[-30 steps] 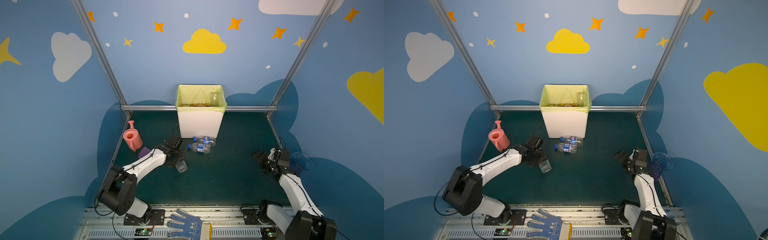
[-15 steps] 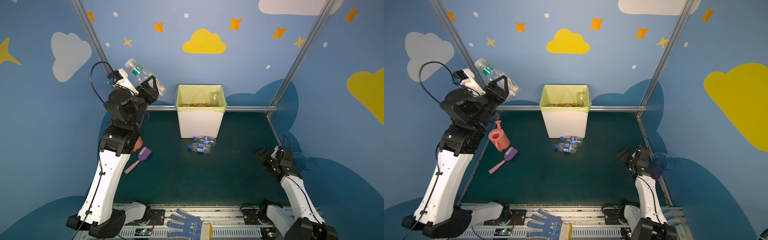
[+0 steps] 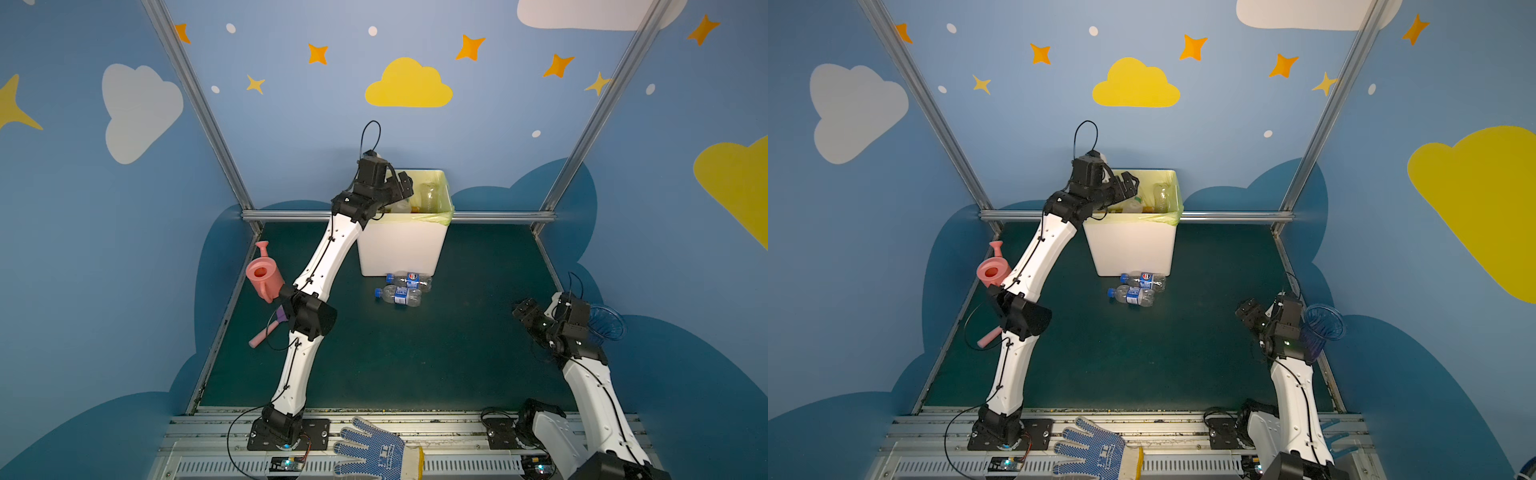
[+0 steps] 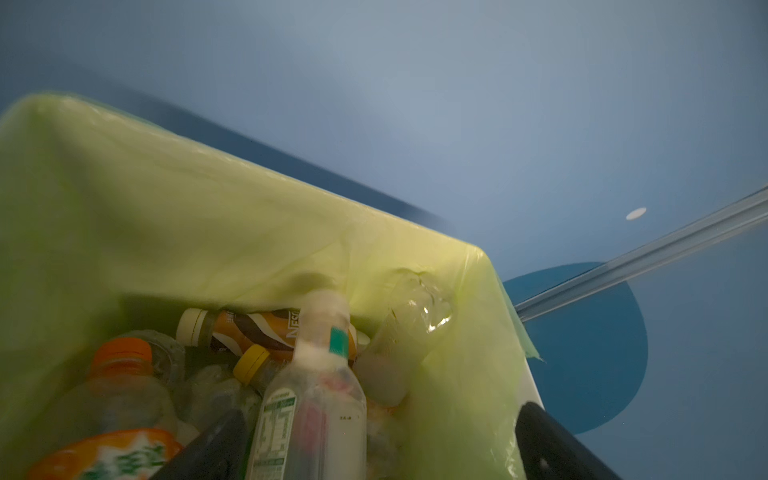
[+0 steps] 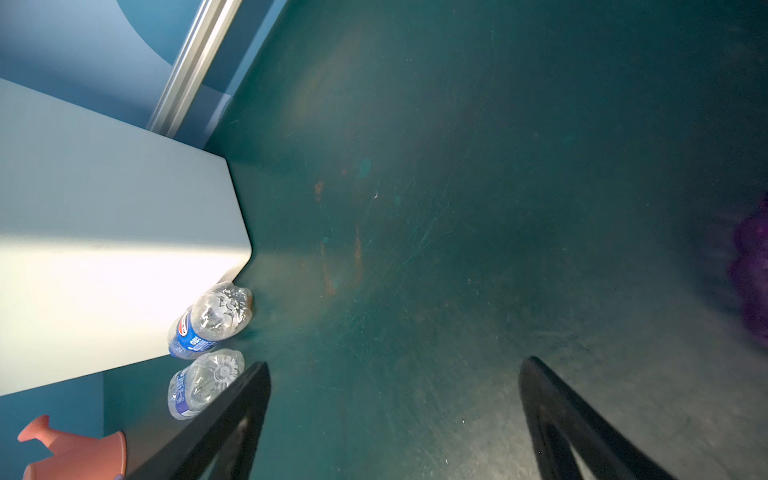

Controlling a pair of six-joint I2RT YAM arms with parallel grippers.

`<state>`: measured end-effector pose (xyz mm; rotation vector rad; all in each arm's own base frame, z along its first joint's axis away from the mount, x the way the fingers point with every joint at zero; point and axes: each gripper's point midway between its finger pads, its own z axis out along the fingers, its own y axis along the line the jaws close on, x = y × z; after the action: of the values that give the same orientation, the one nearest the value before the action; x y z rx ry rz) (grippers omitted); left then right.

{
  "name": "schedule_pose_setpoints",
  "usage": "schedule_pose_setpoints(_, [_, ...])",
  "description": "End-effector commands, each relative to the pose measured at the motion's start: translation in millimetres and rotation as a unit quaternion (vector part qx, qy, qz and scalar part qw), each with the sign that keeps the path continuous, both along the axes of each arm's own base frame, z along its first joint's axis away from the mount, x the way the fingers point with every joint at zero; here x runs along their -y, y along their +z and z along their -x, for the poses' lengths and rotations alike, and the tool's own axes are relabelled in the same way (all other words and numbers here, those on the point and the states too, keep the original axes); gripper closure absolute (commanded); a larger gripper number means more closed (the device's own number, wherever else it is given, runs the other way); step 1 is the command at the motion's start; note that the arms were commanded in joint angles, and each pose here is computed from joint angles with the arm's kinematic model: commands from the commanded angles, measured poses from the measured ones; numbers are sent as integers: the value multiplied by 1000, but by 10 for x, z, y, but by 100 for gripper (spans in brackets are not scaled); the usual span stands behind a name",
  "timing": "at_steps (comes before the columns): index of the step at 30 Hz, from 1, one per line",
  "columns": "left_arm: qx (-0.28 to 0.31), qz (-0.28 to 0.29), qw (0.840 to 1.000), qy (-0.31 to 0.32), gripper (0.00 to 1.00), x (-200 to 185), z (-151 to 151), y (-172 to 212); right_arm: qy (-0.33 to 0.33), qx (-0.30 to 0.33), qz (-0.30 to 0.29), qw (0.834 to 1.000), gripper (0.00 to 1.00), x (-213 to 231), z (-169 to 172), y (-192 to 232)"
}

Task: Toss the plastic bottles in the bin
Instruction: 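Raise the green-label bottle over the bin and open the left gripper, then lower the left gripper onto the nearer blue-cap Pepsi bottle and grasp it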

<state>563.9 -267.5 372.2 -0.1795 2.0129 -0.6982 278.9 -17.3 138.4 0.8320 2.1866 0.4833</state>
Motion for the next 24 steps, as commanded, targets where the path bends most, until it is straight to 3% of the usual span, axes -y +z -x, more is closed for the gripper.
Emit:
schedule_pose_setpoints(1, [132, 14, 991, -13, 0, -201, 718, 1363, 3, 3, 3, 1000, 8, -3, 38, 21])
schedule_pose_setpoints(4, [129, -11, 991, -15, 0, -171, 864, 1227, 1, -3, -15, 1000, 8, -35, 47, -67])
schedule_pose_setpoints(7, [159, 12, 987, -5, 0, -284, 1044, 1154, 16, -2, -29, 999, 8, -104, 30, -89])
schedule_pose_setpoints(10, [175, 15, 984, 23, 0, -524, 1264, 934, 34, 5, -39, 999, 8, -169, -10, -66])
schedule_pose_setpoints(16, [126, 7, 987, 102, 0, -1245, 1690, 208, 58, 10, -60, 996, 8, -343, -105, -84])
schedule_pose_setpoints(21, [88, -83, 986, 114, 0, -1593, 2089, -416, 84, -7, -60, 995, 8, -604, -219, -139])
schedule_pose_setpoints(24, [69, -142, 987, 34, 0, -1407, 2267, -747, 85, -26, -74, 993, 8, -667, -276, -194])
